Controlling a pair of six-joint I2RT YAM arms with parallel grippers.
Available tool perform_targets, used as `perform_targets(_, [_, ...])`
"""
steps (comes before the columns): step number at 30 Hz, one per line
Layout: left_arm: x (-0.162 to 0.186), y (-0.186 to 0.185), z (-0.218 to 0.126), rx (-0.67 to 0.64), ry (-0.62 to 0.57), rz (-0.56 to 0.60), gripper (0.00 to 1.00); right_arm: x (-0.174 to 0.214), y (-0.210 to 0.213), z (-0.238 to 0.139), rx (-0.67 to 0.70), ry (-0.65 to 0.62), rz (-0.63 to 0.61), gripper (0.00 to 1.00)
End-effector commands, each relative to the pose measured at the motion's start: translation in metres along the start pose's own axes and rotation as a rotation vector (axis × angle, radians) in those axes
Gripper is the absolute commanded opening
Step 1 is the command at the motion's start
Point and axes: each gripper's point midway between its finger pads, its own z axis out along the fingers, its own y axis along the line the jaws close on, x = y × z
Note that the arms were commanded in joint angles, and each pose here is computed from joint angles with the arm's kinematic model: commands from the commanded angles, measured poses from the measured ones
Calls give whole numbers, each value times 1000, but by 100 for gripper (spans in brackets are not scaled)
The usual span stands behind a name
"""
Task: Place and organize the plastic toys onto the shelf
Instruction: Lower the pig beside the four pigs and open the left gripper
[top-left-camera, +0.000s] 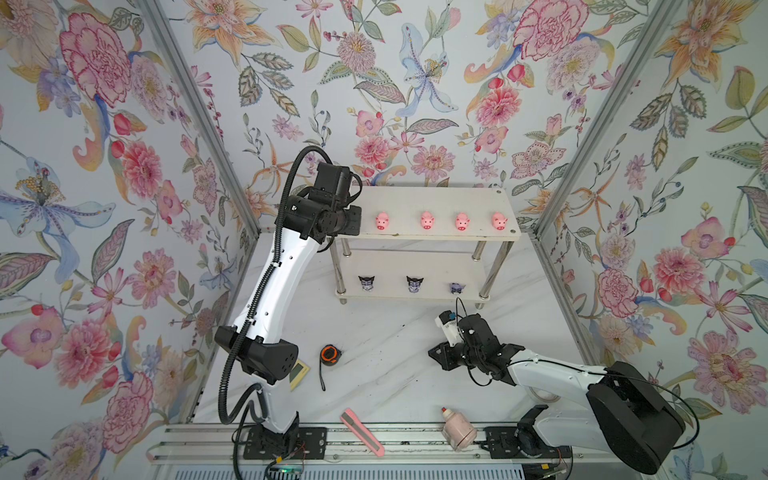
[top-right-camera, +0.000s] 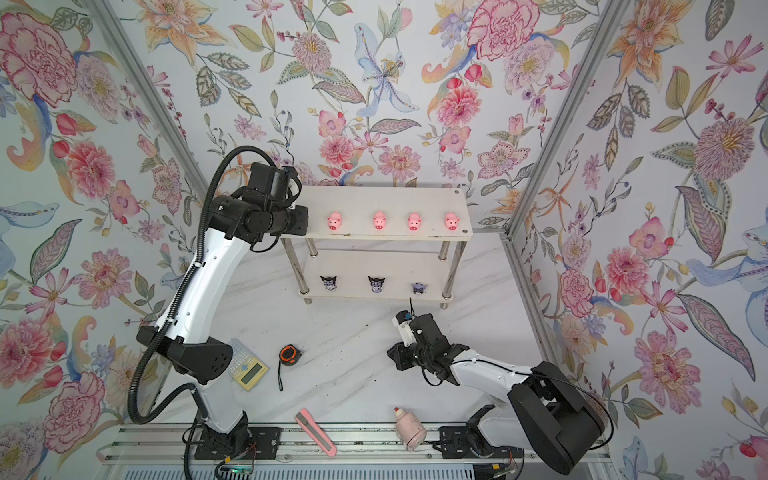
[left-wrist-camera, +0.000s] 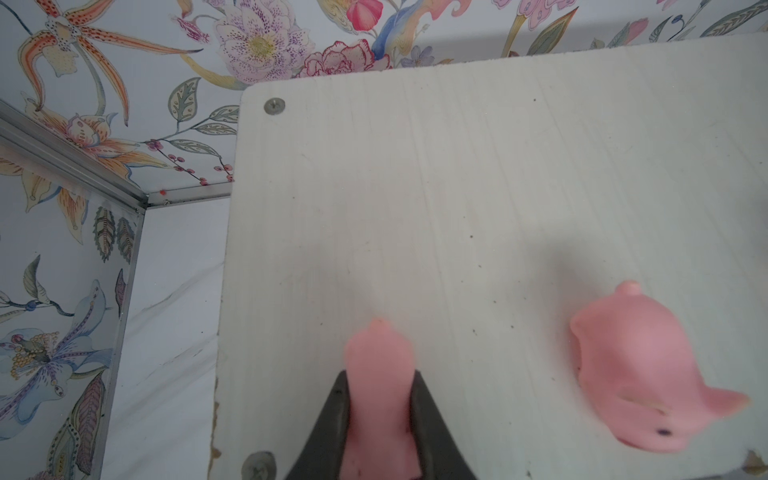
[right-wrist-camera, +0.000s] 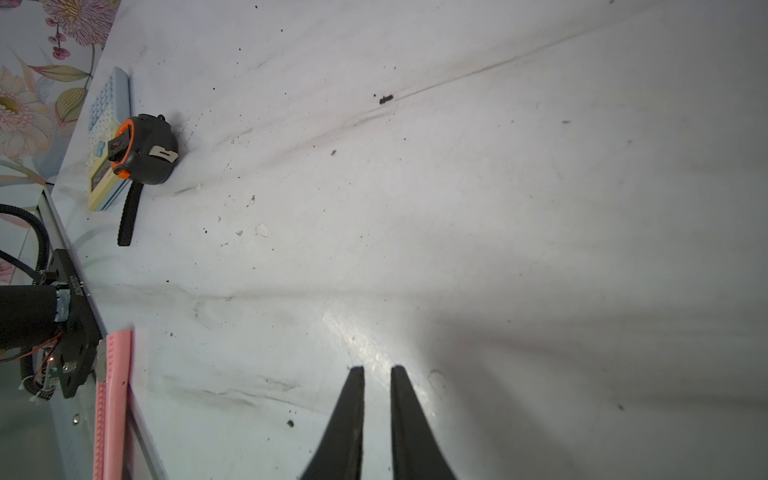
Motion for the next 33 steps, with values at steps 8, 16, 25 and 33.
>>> perform_targets(8, [1,4,14,-46,19,24,23,-2,3,-2,-7,-1,7,16])
perform_targets(16, [2,2,19,-39,28,28,37,-3,3,-2,-6,-3,7,16])
perform_targets(25, [-8,5,-1,-36,-20,15,55,-2,2,-1,-6,1,8,17])
perform_targets(33, [-27,-3,-53,-39,-152,37,60,-2,0,-2,8,-6,6,17])
